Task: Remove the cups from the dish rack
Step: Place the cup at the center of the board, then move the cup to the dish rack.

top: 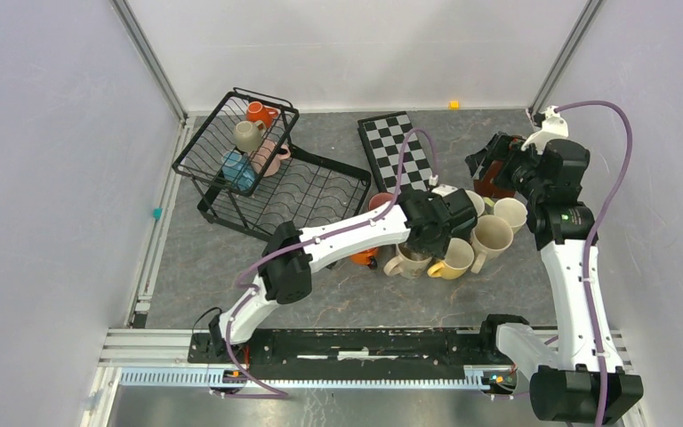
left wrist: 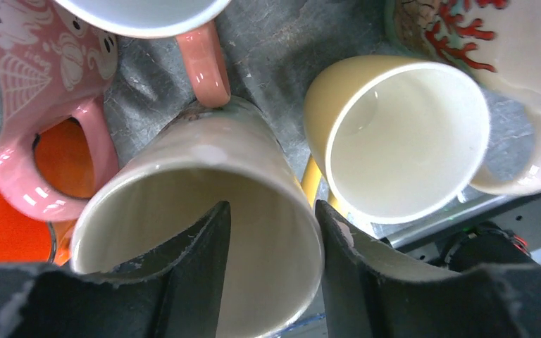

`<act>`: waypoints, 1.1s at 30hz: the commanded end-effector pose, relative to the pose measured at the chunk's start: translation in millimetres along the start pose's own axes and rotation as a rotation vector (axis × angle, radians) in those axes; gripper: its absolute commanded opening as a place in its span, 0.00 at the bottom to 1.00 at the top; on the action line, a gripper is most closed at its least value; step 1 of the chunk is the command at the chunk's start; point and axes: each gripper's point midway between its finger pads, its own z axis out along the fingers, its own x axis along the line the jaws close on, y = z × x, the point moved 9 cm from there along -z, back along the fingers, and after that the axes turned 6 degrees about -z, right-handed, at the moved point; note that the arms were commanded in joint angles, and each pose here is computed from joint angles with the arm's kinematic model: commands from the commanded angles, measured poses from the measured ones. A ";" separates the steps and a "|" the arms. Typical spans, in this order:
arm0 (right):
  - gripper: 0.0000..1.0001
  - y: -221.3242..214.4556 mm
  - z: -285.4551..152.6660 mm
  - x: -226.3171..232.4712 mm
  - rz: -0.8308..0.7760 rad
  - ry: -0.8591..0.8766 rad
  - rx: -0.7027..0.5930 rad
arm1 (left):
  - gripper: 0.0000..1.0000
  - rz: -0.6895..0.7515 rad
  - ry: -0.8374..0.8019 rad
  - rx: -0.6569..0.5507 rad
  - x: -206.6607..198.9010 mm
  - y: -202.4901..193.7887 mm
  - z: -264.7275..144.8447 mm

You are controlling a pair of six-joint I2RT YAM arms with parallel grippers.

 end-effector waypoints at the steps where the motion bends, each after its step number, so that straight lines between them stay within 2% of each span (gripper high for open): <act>1: 0.98 9.7 -5.8 2.7 -0.023 0.016 -0.059 | 0.58 -0.016 -0.100 -0.139 3.2 24.9 -62.9; 4: 0.98 9.6 -6.1 3.1 -0.025 0.019 -0.059 | 0.66 -0.008 -0.129 -0.167 7.2 27.7 -81.4; 9: 0.98 8.9 -6.7 3.6 -0.026 0.024 -0.059 | 0.73 -0.006 -0.176 -0.199 13.6 30.0 -109.5; 22: 0.98 6.1 -10.6 7.1 -0.055 0.071 -0.085 | 1.00 -0.043 -0.222 -0.427 59.5 36.1 -199.8; 33: 0.98 -3.5 -11.6 10.9 -0.078 0.117 -0.087 | 1.00 -0.124 -0.040 -0.741 139.1 35.8 -250.6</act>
